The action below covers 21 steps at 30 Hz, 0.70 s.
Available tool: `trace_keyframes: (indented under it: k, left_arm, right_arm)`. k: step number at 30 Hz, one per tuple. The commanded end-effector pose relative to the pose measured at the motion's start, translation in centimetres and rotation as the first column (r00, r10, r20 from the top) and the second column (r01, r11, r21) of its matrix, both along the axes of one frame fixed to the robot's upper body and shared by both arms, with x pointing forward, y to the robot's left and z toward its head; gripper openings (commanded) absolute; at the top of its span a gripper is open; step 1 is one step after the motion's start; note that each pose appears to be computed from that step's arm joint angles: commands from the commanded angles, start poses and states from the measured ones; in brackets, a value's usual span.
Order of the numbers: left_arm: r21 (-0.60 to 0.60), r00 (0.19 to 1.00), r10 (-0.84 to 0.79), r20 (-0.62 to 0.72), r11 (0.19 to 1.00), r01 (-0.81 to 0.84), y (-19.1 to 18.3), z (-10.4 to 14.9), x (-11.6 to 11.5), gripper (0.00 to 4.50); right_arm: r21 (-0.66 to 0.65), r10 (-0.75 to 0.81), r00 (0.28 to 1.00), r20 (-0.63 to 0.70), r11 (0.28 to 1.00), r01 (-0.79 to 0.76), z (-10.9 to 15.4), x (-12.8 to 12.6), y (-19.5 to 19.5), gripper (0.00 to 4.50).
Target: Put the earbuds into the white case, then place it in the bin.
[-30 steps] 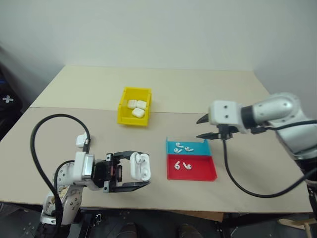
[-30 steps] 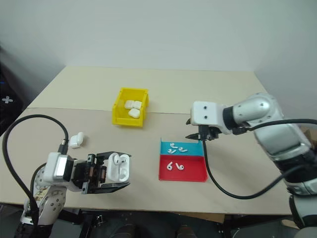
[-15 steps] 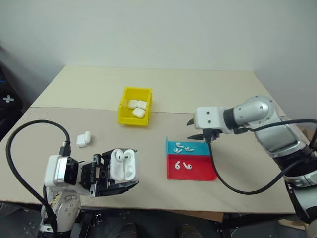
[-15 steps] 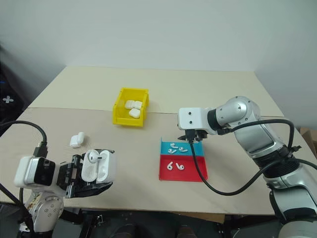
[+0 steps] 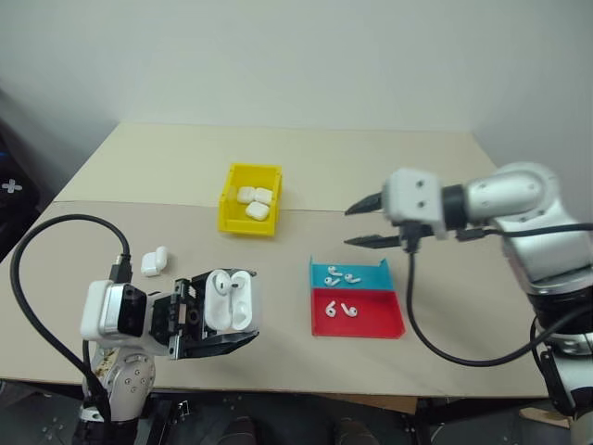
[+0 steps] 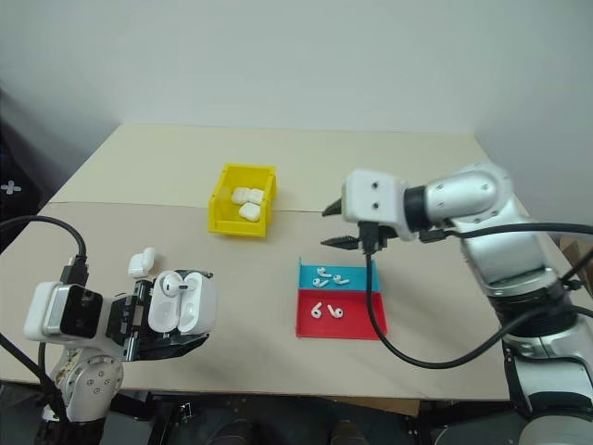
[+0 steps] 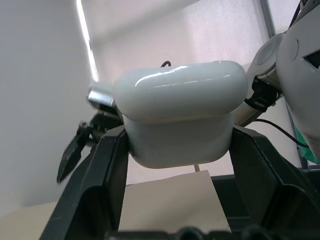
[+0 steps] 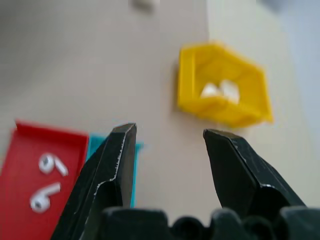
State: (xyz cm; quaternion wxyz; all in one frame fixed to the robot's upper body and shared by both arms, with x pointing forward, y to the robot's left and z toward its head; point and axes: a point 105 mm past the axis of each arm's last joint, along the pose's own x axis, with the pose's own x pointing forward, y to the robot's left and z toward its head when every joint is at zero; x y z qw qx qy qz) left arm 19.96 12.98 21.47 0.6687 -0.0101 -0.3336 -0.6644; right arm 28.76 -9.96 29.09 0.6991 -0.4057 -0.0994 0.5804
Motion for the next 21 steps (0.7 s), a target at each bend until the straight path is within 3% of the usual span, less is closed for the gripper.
trace_keyframes:
  k: [1,4,7,8,21]
  left_arm:
    - [0.058,1.000,0.010,0.023,0.998,-0.012,0.1,-0.1,0.1,2.77]
    - [0.173,0.999,0.041,0.005,0.984,-0.041,-0.1,-0.9,0.7,2.77]
    - [0.228,0.997,0.075,0.003,0.971,-0.074,-0.4,-1.1,1.5,2.77]
    - [0.239,0.996,0.084,0.008,0.967,-0.084,-0.5,-1.1,1.7,2.77]
    - [0.339,0.990,0.125,0.068,0.930,-0.140,-3.0,-2.2,4.6,2.77]
  right_arm:
    - [0.125,0.093,0.995,0.034,0.987,-0.097,3.2,-2.6,0.2,2.20]
    - [0.185,0.196,0.981,0.014,0.963,-0.195,3.7,-4.7,0.6,1.28]
    - [0.204,0.253,0.967,-0.021,0.948,-0.244,3.0,-5.9,1.2,0.23]
    - [0.206,0.273,0.961,-0.034,0.943,-0.260,2.7,-6.3,1.5,0.06]
    - [0.234,0.312,0.945,-0.102,0.930,-0.283,1.2,-6.1,4.6,0.06]
